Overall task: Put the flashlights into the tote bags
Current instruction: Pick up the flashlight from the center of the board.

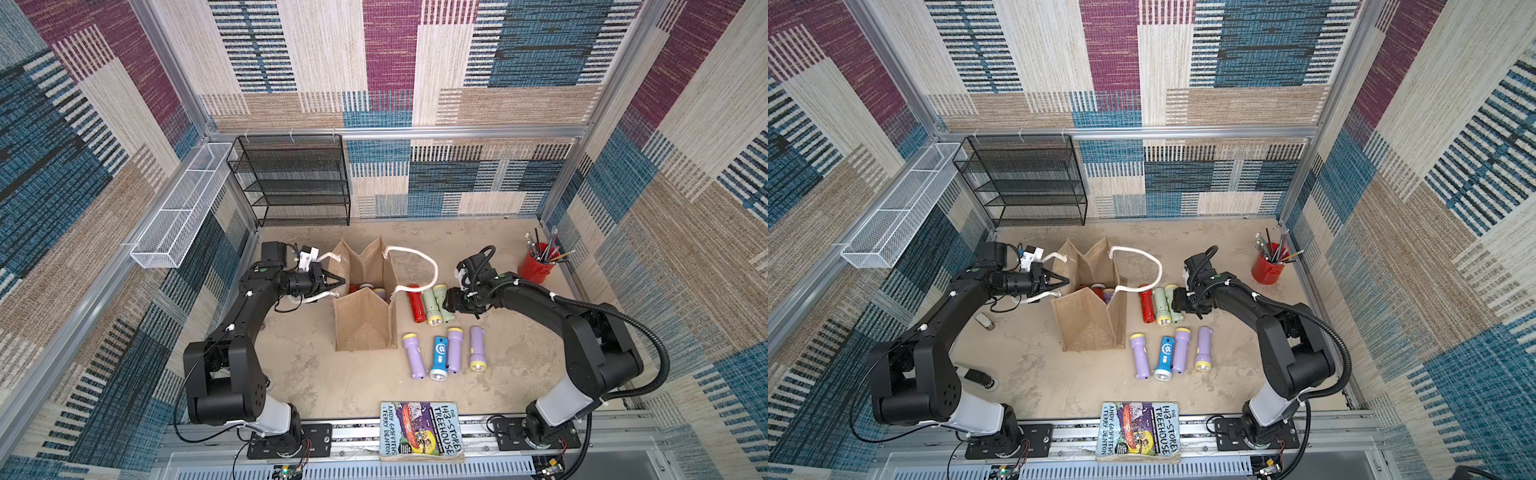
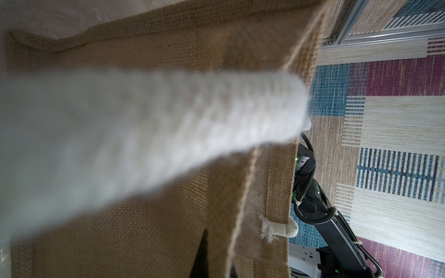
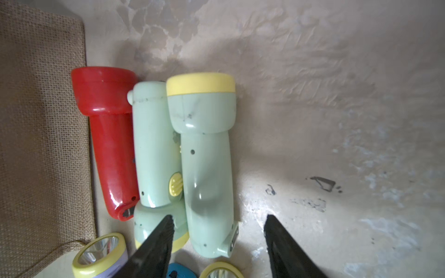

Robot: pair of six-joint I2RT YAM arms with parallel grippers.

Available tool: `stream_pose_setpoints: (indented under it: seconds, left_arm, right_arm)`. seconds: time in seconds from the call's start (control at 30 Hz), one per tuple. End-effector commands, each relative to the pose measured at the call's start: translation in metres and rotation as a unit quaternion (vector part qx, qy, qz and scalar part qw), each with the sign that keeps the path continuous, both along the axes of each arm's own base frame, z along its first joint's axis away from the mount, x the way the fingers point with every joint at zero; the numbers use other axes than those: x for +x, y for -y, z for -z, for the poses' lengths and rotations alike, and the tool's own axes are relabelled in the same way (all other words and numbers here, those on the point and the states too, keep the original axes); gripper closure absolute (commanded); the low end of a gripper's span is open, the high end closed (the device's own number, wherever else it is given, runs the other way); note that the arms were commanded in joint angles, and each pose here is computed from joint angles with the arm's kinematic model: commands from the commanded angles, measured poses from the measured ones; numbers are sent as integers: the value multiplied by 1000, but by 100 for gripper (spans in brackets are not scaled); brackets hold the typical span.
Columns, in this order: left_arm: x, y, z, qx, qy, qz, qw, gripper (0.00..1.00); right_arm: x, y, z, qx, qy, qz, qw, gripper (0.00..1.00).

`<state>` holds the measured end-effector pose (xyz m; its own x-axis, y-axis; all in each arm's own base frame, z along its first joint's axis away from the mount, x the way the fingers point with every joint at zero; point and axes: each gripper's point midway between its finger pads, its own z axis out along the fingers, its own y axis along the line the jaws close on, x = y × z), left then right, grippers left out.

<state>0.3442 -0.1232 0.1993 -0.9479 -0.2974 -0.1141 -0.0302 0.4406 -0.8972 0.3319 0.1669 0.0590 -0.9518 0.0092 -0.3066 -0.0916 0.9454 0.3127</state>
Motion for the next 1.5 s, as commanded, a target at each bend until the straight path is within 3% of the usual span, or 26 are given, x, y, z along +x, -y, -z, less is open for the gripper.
stream_pose_setpoints:
  seconds: [0.0,0.7,1.1,1.47]
  left_arm:
    - [0,-1,-2,5,15,5,1000,97]
    - [0,-1,-1,4,12,5,1000,97]
    - [0,-1,-2,2,11,5,1000,97]
    - [-1,0,-4,3,14,5,1000,97]
  right_arm:
    - [8,-1,3,-17,15,-2,1000,38]
    - [7,-2,36,-124,-5,-30,992,45]
    - [-13,9,30,-129,-12,-25,991,47]
    - [10,1,38,-135,12,-36,990,50]
